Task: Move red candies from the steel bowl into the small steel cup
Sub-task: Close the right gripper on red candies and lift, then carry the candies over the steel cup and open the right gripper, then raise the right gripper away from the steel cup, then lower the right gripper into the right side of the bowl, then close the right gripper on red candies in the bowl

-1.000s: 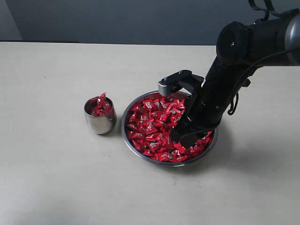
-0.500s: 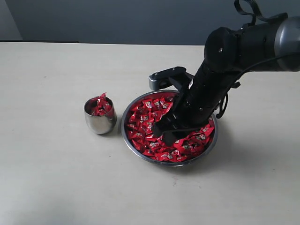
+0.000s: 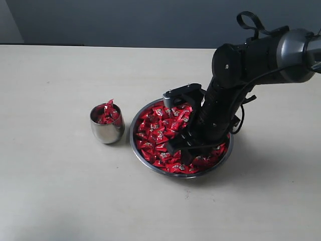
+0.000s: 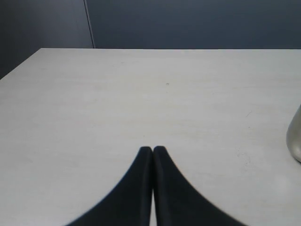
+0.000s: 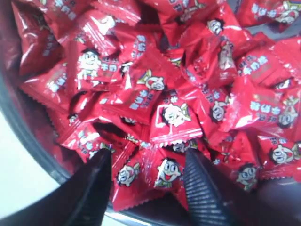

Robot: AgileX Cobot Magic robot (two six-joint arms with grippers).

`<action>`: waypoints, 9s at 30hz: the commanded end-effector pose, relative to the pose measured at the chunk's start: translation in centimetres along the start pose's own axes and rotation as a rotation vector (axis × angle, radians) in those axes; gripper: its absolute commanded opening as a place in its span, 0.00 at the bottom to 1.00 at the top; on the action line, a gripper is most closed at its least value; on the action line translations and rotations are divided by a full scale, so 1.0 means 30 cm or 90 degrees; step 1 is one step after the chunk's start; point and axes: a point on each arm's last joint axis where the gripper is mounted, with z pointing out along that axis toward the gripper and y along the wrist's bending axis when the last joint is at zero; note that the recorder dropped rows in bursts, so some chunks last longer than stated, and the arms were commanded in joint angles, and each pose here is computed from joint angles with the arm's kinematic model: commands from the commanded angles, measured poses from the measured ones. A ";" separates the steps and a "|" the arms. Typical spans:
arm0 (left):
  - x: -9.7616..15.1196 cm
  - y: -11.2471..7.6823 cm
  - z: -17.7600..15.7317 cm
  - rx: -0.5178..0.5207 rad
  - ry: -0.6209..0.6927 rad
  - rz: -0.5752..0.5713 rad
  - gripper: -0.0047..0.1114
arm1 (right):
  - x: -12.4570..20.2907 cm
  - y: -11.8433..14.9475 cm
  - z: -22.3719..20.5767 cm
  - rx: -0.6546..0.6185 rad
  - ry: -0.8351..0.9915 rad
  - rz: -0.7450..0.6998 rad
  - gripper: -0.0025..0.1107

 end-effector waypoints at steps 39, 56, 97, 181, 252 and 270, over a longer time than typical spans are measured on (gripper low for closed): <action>0.002 -0.002 0.000 0.006 -0.005 0.000 0.04 | 0.008 -0.032 0.052 0.035 0.037 0.014 0.04; 0.002 -0.002 0.000 0.006 -0.005 0.000 0.04 | -0.010 -0.002 -0.123 0.049 -0.103 -0.010 0.04; 0.002 -0.002 0.000 0.006 -0.005 0.000 0.04 | -0.482 0.331 -0.052 -0.114 -0.198 -0.167 0.04; 0.002 -0.002 0.000 0.006 -0.005 0.000 0.04 | -0.527 0.288 -0.342 0.023 -0.384 -0.119 0.01; 0.002 -0.002 0.000 0.006 -0.005 0.000 0.04 | -0.102 -0.104 -0.002 0.005 -0.133 0.035 0.35; 0.002 -0.002 0.000 0.006 -0.005 0.000 0.04 | -0.092 -0.110 -0.001 0.019 -0.111 0.013 0.35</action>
